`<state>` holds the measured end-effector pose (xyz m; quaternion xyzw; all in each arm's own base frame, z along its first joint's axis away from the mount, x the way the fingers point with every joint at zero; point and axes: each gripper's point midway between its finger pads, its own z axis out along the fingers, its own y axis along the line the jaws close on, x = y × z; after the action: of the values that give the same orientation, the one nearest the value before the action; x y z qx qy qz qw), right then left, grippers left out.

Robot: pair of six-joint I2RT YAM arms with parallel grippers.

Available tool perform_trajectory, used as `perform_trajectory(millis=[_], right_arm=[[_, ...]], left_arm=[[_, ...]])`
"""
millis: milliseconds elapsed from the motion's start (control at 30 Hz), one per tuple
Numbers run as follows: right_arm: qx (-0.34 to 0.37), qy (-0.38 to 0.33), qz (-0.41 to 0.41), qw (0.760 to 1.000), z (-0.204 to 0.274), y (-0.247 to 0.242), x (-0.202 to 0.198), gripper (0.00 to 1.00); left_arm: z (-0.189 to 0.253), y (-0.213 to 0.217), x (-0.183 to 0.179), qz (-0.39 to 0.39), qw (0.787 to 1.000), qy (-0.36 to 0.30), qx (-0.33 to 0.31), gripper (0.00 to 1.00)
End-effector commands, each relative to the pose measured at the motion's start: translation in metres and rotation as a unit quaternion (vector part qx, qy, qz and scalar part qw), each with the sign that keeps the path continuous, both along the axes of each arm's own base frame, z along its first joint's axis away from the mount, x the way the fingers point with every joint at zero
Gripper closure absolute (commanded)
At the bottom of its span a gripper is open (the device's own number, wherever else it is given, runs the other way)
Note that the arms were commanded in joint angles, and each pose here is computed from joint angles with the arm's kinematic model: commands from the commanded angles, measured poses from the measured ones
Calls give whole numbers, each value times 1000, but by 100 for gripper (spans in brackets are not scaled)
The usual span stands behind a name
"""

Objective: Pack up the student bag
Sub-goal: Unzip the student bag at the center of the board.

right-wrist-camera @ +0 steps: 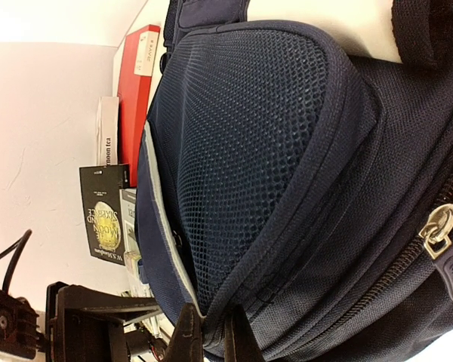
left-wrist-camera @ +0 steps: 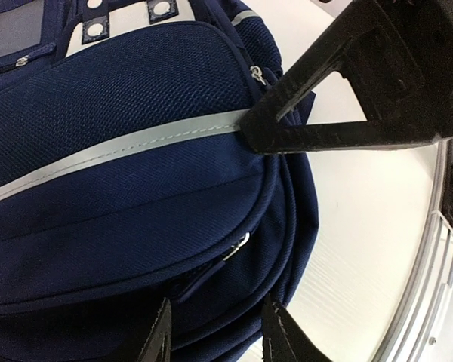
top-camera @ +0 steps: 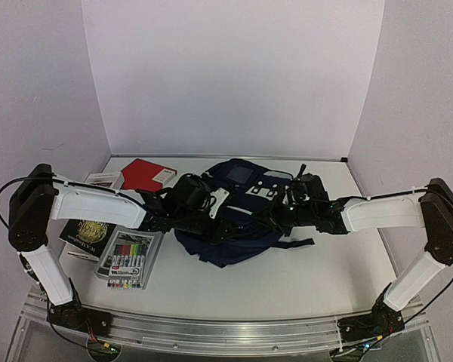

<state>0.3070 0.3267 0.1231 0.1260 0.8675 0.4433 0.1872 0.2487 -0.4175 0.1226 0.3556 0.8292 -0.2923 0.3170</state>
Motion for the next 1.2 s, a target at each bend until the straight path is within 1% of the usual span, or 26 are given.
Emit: perform_trajectory(millis=[0, 167, 367, 567, 733, 867, 1000, 1067, 1100, 1167], right_arm=[[70, -77, 15, 994, 64, 16, 10, 100], [68, -76, 14, 995, 61, 15, 9, 100], [66, -76, 18, 995, 59, 16, 9, 100], [69, -77, 22, 994, 61, 19, 10, 100], [70, -74, 24, 994, 59, 20, 10, 100], [70, -74, 23, 995, 59, 20, 10, 100], [67, -74, 19, 995, 57, 18, 10, 100], [64, -73, 18, 995, 55, 18, 10, 100], [63, -72, 18, 995, 53, 17, 10, 100], [59, -71, 17, 996, 50, 16, 10, 100]], left_arm=[[21, -5, 23, 16, 998, -54, 7, 62], [24, -10, 26, 11, 998, -67, 3, 64], [12, -13, 19, -12, 999, -51, 12, 66], [1, -9, 23, -4, 997, -62, 38, 67], [-5, -16, 31, 0, 995, -80, 66, 73], [-6, -21, 28, -6, 994, -87, 69, 77], [-2, -18, 30, 9, 994, -92, 58, 88], [1, -17, 29, 15, 995, -90, 51, 97], [3, -16, 29, 18, 995, -89, 47, 99], [4, -13, 28, 26, 995, -86, 42, 100]])
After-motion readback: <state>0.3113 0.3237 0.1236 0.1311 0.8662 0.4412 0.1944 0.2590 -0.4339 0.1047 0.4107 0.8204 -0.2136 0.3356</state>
